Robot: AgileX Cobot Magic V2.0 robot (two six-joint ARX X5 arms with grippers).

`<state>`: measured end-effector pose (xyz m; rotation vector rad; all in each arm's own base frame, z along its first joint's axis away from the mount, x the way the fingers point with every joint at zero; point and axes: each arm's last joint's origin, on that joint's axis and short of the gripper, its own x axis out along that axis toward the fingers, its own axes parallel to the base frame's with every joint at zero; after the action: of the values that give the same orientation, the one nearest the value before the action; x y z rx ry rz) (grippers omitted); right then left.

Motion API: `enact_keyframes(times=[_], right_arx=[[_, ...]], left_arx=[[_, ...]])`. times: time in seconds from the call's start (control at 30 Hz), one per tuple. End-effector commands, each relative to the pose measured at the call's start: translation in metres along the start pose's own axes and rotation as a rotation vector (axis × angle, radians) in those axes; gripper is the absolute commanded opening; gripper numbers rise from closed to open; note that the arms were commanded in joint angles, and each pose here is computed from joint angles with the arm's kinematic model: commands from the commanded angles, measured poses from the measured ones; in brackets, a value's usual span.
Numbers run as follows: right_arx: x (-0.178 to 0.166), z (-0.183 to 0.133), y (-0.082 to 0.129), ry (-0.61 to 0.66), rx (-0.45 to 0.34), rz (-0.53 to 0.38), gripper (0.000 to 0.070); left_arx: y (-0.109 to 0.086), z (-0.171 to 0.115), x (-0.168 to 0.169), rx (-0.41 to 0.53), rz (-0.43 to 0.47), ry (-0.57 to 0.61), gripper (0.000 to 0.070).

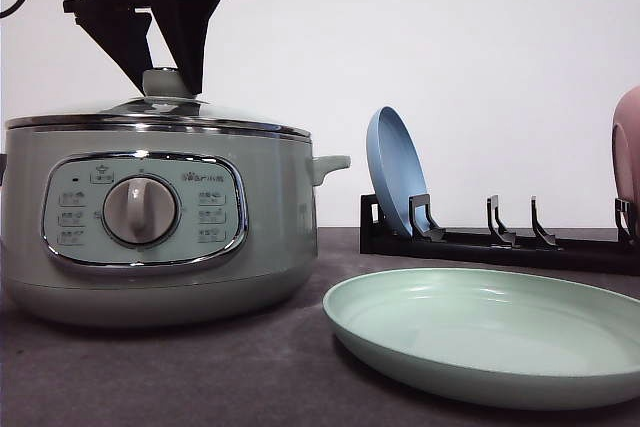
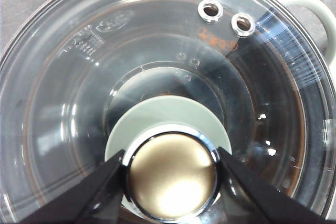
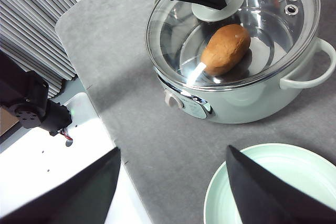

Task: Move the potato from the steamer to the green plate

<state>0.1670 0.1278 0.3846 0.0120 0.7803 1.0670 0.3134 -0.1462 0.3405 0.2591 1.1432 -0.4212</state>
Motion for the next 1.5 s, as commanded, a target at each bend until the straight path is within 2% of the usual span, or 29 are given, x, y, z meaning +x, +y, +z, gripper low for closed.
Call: enact_keyframes(times=[0.0,0.07,0.13,0.3,0.43,0.7,0.97,1.17,1.47], right_arx=[[0.001,0.004,0.001,-0.004,-0.021,0.004,0.0398],[0.001,0.004,0.001,-0.004,-0.021,0.004,0.0398],[0.001,0.004,0.001,-0.004,-0.022,0.004,0.0398],[0.001,0.004,0.001,-0.005,-0.019,0.004,0.0398],[0.001,0.004,0.001,-0.005,-0.004,0.004,0.0398],[0.002,0.004,0.001,-0.005,0.019,0.004,0.0398],[0.002,0.006,0.001,-0.017,0.046,-0.002,0.0398],[0.005,0.007,-0.001,-0.017,0.072,-0.001,0.0399],[0.025,0.010,-0.009,0.036,0.102,0.006,0.0399]], left_arx=[[0.000,0.001,-0.002,-0.010,0.001,0.015,0.0170],[0.000,0.000,-0.002,-0.010,0.001,0.019,0.0067],[0.000,0.000,-0.002,-0.011,0.001,0.025,0.0002],[0.000,-0.001,-0.003,-0.007,0.002,0.027,0.0001],[0.005,-0.001,-0.016,-0.019,0.009,-0.018,0.0001],[0.017,-0.007,-0.071,-0.057,0.038,-0.190,0.0001],[0.038,-0.035,-0.121,-0.131,0.107,-0.307,0.0001],[0.055,-0.059,-0.146,-0.197,0.228,-0.307,0.0000],[0.082,-0.083,-0.159,-0.322,0.337,-0.255,0.0000]])
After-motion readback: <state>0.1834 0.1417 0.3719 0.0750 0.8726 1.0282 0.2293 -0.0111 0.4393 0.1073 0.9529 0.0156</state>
